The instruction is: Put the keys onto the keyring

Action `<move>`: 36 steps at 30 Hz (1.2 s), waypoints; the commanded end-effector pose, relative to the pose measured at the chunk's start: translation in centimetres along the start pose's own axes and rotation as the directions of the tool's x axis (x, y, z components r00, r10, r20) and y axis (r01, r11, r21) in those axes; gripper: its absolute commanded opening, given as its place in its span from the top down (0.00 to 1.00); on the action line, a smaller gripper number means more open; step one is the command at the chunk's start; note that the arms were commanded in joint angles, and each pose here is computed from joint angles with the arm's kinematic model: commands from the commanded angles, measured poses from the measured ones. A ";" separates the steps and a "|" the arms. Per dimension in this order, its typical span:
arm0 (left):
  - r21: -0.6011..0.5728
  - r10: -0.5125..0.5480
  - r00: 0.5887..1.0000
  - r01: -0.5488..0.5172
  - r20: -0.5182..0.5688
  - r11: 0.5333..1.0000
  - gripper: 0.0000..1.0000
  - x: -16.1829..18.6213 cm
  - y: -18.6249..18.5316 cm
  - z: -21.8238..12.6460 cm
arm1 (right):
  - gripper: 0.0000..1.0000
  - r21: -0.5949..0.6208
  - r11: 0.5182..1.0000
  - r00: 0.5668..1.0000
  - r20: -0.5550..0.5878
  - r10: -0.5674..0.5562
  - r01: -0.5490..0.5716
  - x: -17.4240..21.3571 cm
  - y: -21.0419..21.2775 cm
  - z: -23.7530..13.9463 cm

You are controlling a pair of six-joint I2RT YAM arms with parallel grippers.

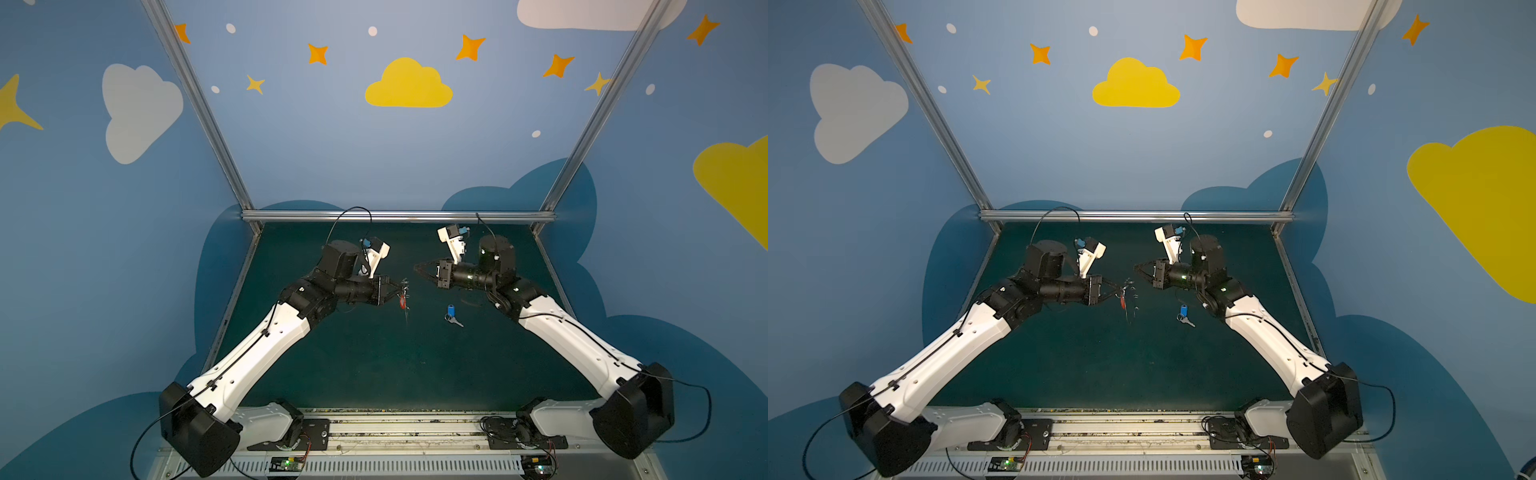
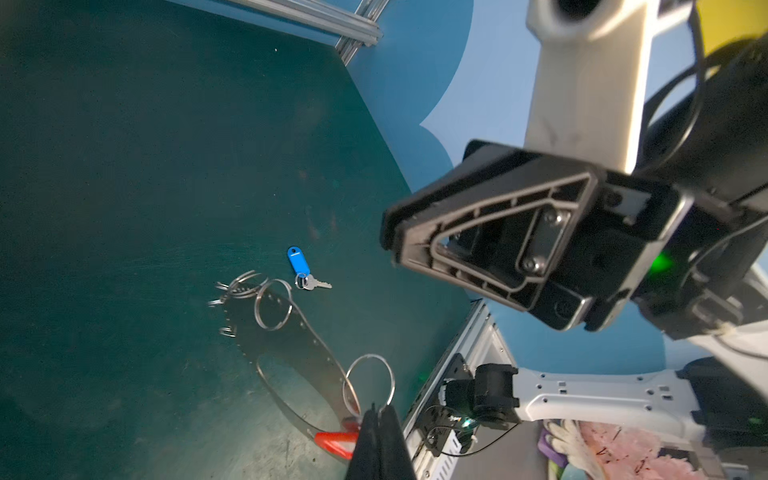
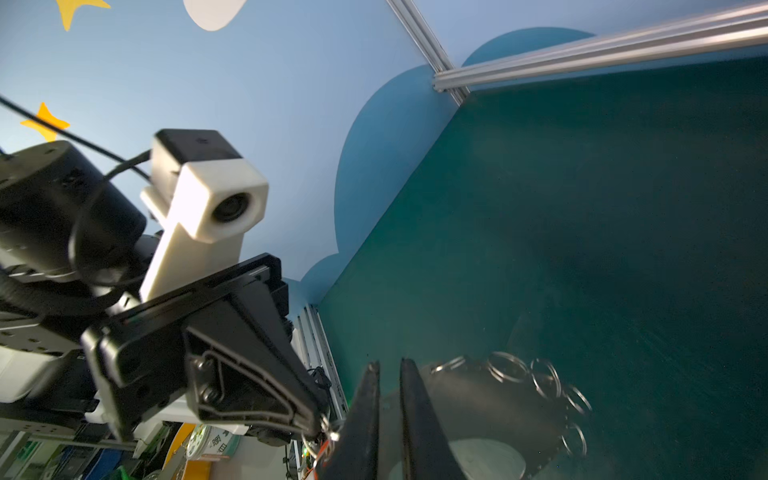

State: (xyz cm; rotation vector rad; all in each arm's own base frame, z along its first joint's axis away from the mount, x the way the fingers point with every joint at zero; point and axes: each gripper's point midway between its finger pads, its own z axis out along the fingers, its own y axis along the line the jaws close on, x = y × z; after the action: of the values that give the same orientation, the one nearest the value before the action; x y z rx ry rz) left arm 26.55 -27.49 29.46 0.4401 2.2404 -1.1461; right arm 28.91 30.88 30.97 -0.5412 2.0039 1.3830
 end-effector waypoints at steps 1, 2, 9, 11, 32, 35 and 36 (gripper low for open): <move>-0.038 0.103 0.994 -0.102 0.036 0.994 0.96 -0.7 -0.4 -0.6 | 0.91 -0.059 0.997 0.991 -0.120 0.052 -0.059 1.6 0.6 0.7; -0.044 0.112 0.992 -0.110 0.051 0.993 0.96 -0.8 -0.4 -0.7 | 0.93 -0.074 0.995 0.987 -0.146 0.059 -0.071 2.2 0.6 1.0; -0.087 0.115 0.985 -0.104 0.131 0.991 0.96 -1.5 0.2 -0.9 | 0.96 -0.129 0.989 0.967 -0.253 0.033 -0.068 5.7 2.4 1.8; -0.087 0.114 0.983 -0.102 0.143 0.991 0.96 -1.6 0.2 -0.8 | 0.96 -0.131 0.990 0.965 -0.263 0.006 -0.042 6.4 3.0 1.7; 0.043 0.011 0.955 -0.025 0.297 0.999 0.96 -2.1 -0.8 -1.5 | 0.93 -0.096 0.993 0.966 -0.241 -0.093 0.072 8.6 4.0 1.5; 0.059 -0.002 0.949 -0.018 0.316 0.998 0.96 -2.0 -0.9 -1.7 | 0.92 -0.070 0.994 0.979 -0.183 -0.091 0.080 7.6 3.5 0.1; 0.065 -0.009 0.947 -0.013 0.321 0.998 0.96 -2.1 -0.9 -1.8 | 0.92 -0.060 0.995 0.985 -0.148 -0.086 0.078 7.0 3.3 -0.4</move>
State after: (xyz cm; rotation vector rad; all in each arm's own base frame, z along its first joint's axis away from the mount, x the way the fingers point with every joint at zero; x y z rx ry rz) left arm 27.09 -26.47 28.76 0.2676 2.0542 -1.1274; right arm 20.62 33.17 26.20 -0.8362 2.1335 1.4128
